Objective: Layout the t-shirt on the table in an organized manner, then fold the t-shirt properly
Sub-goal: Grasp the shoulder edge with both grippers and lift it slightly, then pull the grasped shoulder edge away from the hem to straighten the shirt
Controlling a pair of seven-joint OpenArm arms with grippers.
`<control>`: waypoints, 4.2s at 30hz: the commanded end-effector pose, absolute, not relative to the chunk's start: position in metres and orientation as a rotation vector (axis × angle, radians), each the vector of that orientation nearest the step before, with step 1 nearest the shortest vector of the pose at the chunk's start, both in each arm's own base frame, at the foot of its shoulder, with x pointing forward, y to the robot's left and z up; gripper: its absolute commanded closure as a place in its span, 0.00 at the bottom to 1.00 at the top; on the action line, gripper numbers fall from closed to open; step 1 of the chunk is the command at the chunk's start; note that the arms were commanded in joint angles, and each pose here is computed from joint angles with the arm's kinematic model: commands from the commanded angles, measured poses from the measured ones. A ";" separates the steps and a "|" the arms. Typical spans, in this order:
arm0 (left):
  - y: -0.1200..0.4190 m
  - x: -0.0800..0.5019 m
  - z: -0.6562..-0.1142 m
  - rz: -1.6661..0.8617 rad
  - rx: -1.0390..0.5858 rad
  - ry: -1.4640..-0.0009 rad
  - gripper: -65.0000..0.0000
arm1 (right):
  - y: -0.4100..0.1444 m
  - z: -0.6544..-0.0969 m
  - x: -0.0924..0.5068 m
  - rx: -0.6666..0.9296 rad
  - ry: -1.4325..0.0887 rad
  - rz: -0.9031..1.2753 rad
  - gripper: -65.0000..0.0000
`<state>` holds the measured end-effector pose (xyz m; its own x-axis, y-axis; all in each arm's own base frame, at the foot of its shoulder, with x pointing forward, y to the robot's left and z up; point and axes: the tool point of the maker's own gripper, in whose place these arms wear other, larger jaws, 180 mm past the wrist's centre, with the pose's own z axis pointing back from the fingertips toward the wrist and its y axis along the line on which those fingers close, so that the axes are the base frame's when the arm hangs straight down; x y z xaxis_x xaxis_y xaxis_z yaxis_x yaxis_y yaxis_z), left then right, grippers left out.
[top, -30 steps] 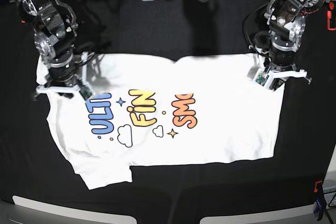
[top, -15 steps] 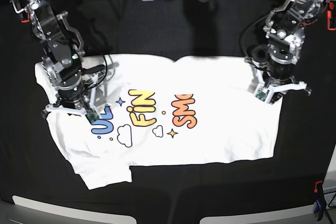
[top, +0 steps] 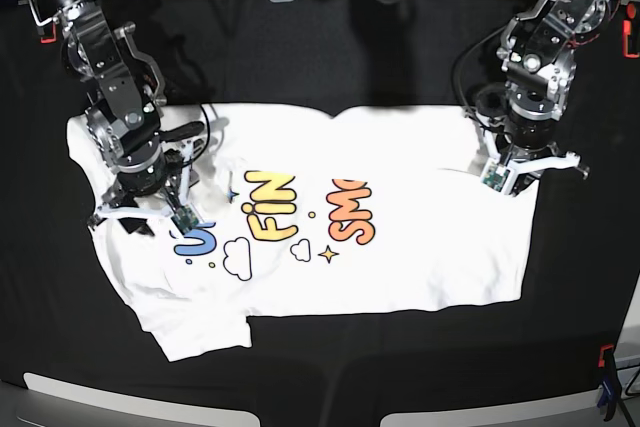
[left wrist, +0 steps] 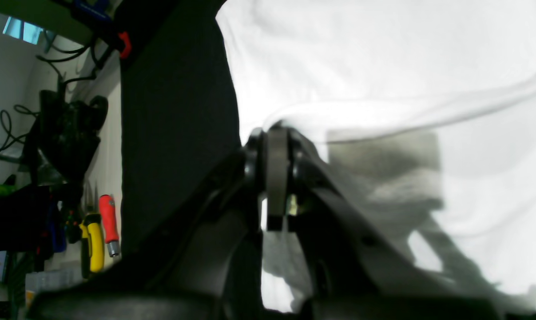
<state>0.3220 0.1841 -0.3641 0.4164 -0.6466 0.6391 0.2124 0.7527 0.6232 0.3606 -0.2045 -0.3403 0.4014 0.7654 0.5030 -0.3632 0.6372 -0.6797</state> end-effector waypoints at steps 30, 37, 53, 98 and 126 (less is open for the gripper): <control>0.191 0.333 -0.341 -0.583 0.585 -1.076 0.57 | -0.215 -0.325 0.368 -0.579 -0.910 0.741 0.51; 0.202 0.326 -0.348 -0.587 0.641 -1.004 0.57 | -0.224 -0.328 0.360 -0.609 -0.839 0.716 0.51; 0.127 0.227 -0.376 -1.013 0.302 -0.835 0.57 | -0.202 -0.311 0.264 -0.664 -0.792 0.902 0.51; 0.204 0.257 -0.450 -0.995 0.454 -0.629 1.00 | -0.208 -0.331 0.236 -0.646 -0.698 0.979 0.51; 0.203 0.261 -0.446 -0.982 0.459 -0.663 1.00 | -0.279 -0.383 0.284 -0.688 -0.569 1.118 0.51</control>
<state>0.2617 0.1921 -0.4462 0.3644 -0.8710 0.3294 0.6097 0.4905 0.6226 0.2757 -0.2721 -0.3956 0.3428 0.9357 0.0835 -0.6360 0.2966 -0.7124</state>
